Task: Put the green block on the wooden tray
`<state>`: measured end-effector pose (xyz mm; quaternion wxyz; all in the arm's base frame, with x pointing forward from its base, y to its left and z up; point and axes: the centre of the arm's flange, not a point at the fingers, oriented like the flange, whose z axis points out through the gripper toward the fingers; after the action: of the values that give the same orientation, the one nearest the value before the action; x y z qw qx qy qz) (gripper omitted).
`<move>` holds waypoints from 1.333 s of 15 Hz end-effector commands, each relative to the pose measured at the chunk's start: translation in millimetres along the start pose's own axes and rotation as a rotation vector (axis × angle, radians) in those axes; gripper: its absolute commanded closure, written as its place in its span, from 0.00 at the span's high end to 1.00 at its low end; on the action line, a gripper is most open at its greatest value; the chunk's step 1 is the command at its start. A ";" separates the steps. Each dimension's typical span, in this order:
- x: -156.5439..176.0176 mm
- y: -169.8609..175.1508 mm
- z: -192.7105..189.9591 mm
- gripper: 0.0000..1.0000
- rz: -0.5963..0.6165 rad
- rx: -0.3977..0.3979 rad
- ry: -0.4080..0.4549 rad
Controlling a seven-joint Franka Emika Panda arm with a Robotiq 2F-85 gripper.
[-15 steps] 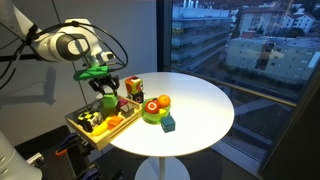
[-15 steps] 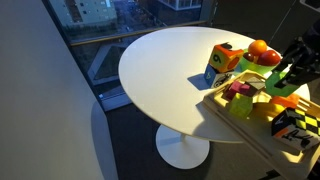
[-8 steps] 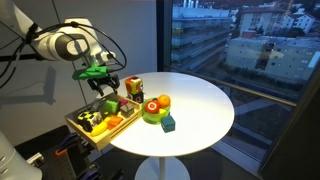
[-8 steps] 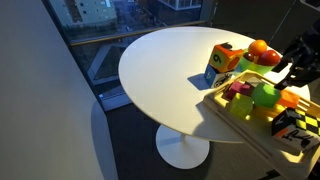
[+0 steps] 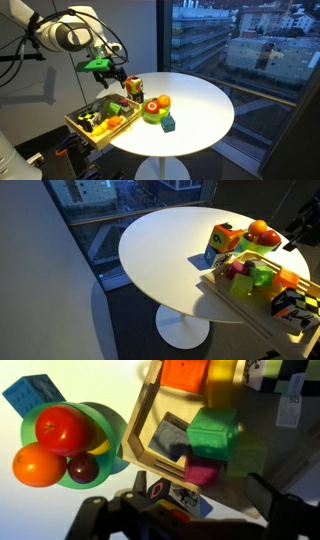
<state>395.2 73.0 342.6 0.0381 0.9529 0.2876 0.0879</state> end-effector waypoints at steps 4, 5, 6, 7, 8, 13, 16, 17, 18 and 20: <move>17.4 34.6 -74.7 1.00 0.179 -0.029 -0.021; 18.1 36.2 -84.4 1.00 0.189 -0.025 -0.036; 18.5 36.9 -95.4 1.00 0.195 -0.016 -0.054; 18.4 36.7 -105.1 1.00 0.195 -0.010 -0.072; 17.2 34.6 -110.6 1.00 0.194 -0.003 -0.094; 5.4 27.4 -140.3 1.00 0.185 0.025 -0.178; -3.6 25.0 -158.1 1.00 0.189 0.039 -0.197; -6.5 24.7 -163.3 1.00 0.191 0.047 -0.204; -9.3 24.0 -167.7 1.00 0.193 0.054 -0.210; -13.4 21.4 -168.1 1.00 0.194 0.073 -0.222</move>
<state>371.5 51.4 495.7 0.0448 0.9799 0.1938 -0.0171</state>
